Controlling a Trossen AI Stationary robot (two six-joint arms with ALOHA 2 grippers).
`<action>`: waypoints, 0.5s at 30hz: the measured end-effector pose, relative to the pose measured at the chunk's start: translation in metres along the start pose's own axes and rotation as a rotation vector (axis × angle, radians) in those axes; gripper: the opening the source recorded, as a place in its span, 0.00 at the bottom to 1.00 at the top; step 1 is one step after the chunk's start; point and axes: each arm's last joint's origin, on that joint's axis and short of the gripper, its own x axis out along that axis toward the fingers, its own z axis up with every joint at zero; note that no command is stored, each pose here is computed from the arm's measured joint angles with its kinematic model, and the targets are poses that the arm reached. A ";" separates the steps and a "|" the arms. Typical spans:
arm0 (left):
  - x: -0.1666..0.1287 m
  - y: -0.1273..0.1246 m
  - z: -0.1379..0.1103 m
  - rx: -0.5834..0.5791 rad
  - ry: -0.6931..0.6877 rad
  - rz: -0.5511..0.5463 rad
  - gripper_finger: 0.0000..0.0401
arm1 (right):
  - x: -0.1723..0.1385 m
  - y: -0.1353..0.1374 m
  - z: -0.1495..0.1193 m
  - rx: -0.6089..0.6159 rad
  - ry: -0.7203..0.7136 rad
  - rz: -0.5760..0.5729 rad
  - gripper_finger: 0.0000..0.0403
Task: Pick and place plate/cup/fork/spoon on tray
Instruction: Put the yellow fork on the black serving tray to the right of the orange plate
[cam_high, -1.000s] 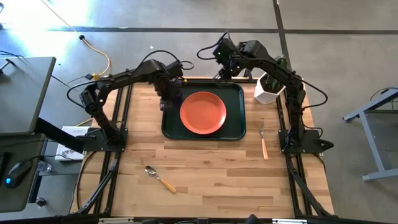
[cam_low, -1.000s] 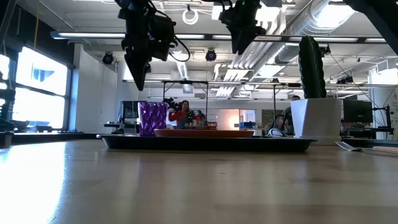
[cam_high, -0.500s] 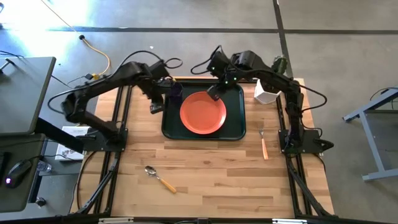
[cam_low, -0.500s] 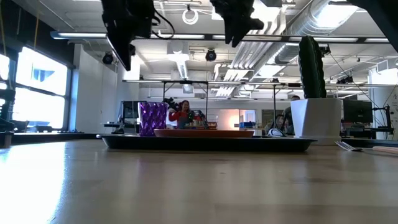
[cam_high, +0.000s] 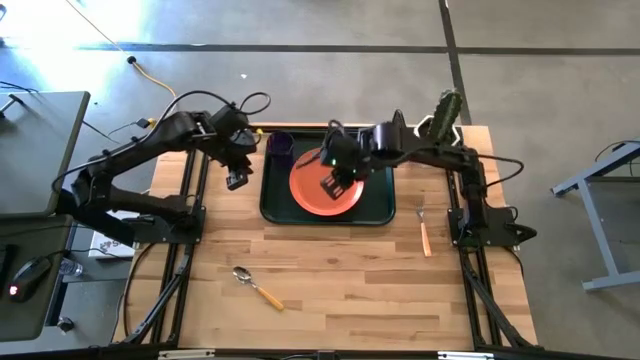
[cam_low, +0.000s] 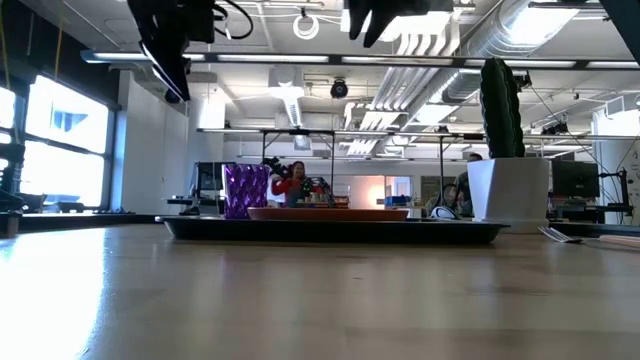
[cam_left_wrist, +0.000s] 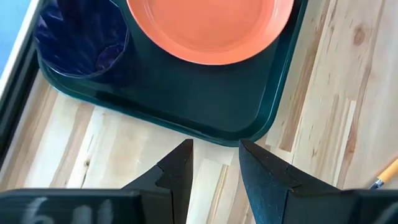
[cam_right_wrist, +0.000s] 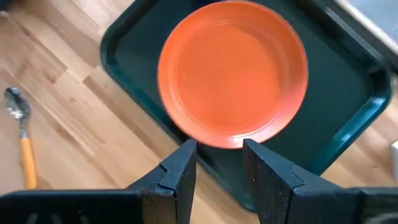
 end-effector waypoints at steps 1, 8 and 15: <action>-0.002 0.000 -0.001 0.001 -0.007 0.002 0.29 | 0.000 0.005 -0.004 0.009 -0.005 -0.005 0.31; -0.009 -0.002 -0.004 0.023 -0.033 0.008 0.29 | 0.024 0.028 -0.038 0.066 0.066 -0.096 0.31; -0.009 -0.002 -0.004 0.027 -0.033 0.009 0.29 | 0.056 0.036 -0.073 0.140 0.183 -0.205 0.31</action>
